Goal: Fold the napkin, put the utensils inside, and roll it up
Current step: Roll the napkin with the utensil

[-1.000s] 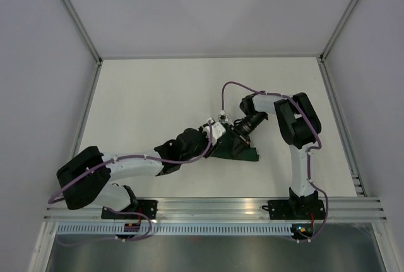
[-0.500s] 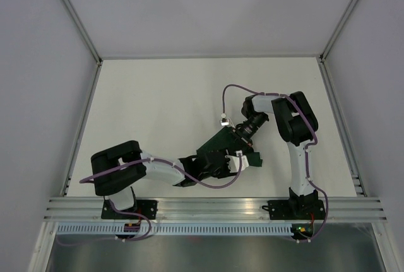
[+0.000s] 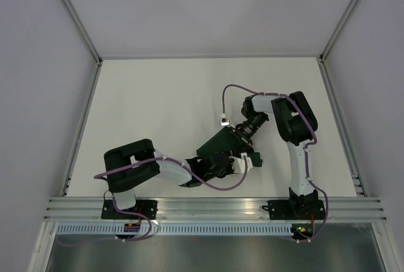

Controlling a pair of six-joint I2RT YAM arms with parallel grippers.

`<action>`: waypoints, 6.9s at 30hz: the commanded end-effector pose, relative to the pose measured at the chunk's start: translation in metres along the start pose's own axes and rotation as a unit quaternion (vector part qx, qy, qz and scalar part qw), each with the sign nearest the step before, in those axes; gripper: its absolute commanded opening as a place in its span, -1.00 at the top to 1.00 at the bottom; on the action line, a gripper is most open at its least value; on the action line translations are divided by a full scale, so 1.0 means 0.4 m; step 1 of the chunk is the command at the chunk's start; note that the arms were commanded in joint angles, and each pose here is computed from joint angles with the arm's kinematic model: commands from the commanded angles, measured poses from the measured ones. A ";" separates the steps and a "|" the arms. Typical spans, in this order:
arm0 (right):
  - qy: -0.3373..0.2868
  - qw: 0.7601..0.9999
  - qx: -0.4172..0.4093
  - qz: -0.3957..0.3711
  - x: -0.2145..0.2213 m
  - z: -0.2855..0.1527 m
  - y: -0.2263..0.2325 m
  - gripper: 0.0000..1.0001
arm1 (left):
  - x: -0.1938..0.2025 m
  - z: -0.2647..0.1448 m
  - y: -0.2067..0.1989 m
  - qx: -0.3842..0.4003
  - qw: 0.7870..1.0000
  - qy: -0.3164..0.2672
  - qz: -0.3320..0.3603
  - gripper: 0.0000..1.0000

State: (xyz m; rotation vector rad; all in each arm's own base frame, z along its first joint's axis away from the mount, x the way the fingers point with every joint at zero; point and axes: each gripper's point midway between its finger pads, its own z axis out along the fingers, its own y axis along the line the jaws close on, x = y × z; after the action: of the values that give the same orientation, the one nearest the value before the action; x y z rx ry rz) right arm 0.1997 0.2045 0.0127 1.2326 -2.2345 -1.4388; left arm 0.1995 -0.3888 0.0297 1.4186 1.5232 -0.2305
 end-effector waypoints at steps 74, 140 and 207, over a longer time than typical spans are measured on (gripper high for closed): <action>-0.039 0.791 0.470 -0.390 0.039 -0.047 -0.026 0.52 | 0.019 0.054 0.026 0.426 0.796 0.088 -0.420 0.25; 0.065 0.987 0.117 -0.093 0.063 -0.031 -0.165 0.56 | 0.058 0.030 -0.029 0.085 0.994 0.064 -0.032 0.66; -0.069 0.770 0.508 -0.381 -0.012 -0.124 -0.060 0.29 | 0.065 0.097 0.030 0.412 0.790 0.155 -0.428 0.42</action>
State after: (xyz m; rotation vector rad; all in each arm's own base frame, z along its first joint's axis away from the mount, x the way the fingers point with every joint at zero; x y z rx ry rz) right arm 0.2381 0.1757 0.0205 2.6532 -2.8422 -0.3310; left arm 0.2374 -0.4107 0.0208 1.3223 2.3011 -1.5371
